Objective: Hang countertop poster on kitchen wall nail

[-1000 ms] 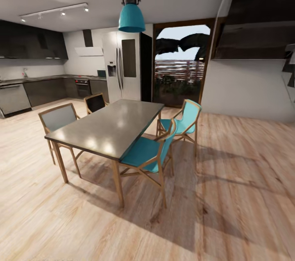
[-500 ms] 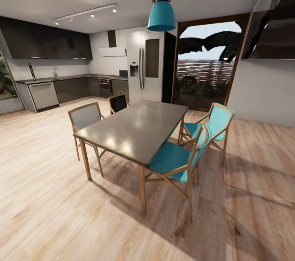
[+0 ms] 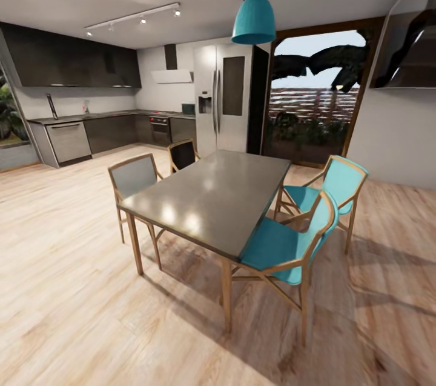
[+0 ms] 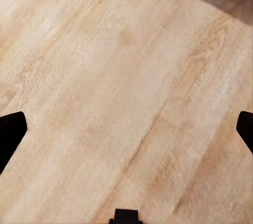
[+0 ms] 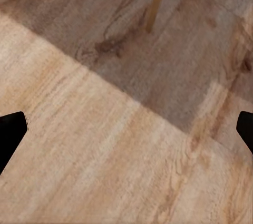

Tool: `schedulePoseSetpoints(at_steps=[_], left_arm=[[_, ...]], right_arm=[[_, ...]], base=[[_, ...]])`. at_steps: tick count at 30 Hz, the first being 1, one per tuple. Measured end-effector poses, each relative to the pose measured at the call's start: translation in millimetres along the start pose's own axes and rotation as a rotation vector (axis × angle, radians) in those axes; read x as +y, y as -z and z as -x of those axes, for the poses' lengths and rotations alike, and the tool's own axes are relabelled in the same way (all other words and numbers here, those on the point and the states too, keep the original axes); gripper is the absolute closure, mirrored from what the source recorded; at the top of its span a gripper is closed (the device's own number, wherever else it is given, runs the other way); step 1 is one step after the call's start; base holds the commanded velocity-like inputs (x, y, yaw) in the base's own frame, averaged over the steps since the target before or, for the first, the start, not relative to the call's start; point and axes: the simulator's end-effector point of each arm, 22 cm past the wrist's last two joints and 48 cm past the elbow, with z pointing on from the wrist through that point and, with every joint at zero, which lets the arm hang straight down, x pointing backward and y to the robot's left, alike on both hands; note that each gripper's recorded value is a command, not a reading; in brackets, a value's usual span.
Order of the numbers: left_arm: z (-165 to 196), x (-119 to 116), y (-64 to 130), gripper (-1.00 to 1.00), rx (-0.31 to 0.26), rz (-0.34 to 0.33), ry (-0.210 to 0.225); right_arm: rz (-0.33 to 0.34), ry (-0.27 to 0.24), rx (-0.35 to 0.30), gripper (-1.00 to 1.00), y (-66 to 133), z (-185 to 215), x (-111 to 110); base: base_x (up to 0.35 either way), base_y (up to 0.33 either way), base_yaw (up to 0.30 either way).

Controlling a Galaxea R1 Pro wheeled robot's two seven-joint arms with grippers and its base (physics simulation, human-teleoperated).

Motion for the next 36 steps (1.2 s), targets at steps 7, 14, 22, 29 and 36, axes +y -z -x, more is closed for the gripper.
schedulePoseSetpoints(at_steps=[7,14,22,29,36], left_arm=[[-0.2,0.4,0.0,-1.0,0.001,0.0,0.0],[-0.2,0.4,0.0,-1.0,0.001,0.001,0.0],[-0.2,0.4,0.1,-1.0,0.001,0.001,0.0],[-0.4,0.4,0.0,-1.0,0.001,0.001,0.0],[-1.2,0.4,-0.1,-1.0,0.004,0.001,0.0]], right_arm=[[0.007,0.03,-0.002,-1.0,0.0,0.4,2.4],[0.006,0.032,-0.002,-1.0,0.0,0.4,2.3],[0.006,0.032,-0.002,-1.0,0.0,0.5,2.5],[0.006,0.032,-0.004,-1.0,-0.1,1.2,2.7],[0.005,0.032,-0.002,-1.0,-0.1,0.2,2.4]], base=[[0.239,0.233,0.144],[0.243,0.233,0.272],[0.245,0.238,0.288],[0.246,0.245,0.288],[0.247,0.248,0.213]])
